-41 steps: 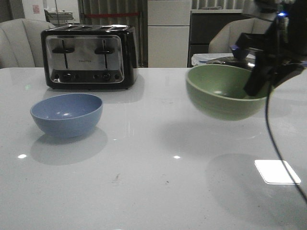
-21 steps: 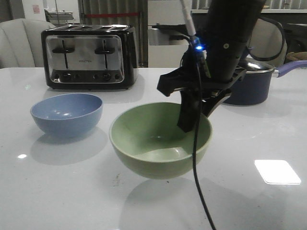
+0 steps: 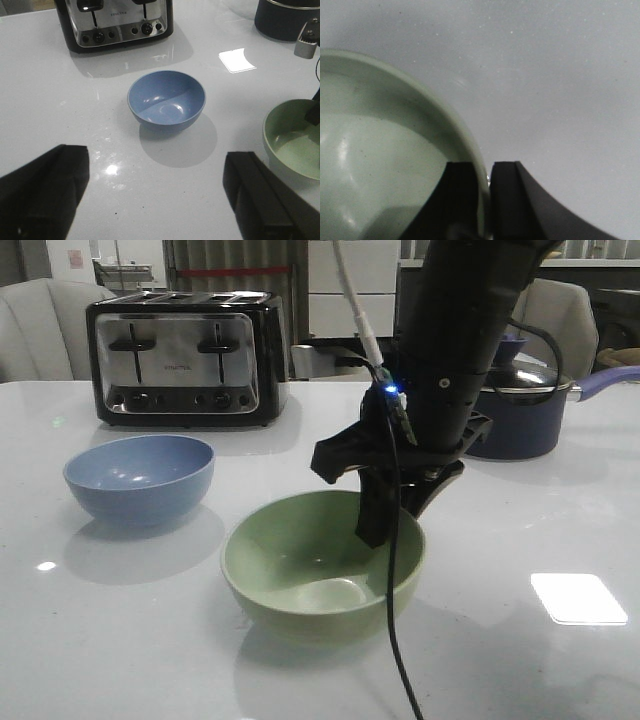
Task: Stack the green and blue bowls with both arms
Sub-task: 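Grip the green bowl rim, lift and carry it toward the table center, then release the green bowl and raise the right gripper away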
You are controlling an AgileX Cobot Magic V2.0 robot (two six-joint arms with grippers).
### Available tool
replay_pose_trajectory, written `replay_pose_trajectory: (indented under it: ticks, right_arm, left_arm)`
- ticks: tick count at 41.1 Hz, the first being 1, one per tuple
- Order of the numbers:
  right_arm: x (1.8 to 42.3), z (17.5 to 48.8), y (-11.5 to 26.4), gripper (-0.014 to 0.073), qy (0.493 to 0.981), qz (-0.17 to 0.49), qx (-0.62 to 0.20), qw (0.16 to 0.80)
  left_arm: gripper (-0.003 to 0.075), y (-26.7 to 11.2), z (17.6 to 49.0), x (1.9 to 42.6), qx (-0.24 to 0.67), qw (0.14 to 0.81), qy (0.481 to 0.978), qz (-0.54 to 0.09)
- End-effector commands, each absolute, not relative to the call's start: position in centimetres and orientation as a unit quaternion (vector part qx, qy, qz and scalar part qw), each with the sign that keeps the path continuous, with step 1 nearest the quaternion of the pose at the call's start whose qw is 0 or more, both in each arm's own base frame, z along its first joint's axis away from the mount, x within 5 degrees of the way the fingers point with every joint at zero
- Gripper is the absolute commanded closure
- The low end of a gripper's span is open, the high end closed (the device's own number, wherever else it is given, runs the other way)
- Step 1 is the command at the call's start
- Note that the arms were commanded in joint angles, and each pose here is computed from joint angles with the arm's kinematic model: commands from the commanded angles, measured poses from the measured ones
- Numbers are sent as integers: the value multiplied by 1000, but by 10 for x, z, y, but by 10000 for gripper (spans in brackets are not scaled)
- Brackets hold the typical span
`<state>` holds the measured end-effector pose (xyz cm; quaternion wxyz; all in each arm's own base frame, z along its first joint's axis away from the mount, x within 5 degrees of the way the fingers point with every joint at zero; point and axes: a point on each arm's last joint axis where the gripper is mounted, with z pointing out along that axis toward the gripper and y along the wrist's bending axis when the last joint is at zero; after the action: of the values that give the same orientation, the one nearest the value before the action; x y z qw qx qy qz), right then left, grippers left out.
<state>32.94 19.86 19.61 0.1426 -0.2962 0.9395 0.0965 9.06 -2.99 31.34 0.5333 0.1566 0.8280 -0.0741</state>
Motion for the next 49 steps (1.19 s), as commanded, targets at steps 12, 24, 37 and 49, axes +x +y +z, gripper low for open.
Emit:
replay_pose_trajectory:
  ticks: [12,24,37,49]
  right_arm:
    - [329,248,198,251,920,114,-291,238]
    - [285,312,172,253,883,125,-295,343]
    - [204,341,125,253,851,134,-289,418]
    - [149,333,94,253,837,140,-287,445]
  left_arm:
    - [120,-32,328,94,150,572,802,-83]
    - [120,-32,328,94,150,572,802,-83]
    - [120,-32,328,94,150,573,802,-83]
    - [120,-32,328,94,150,573,801,-83]
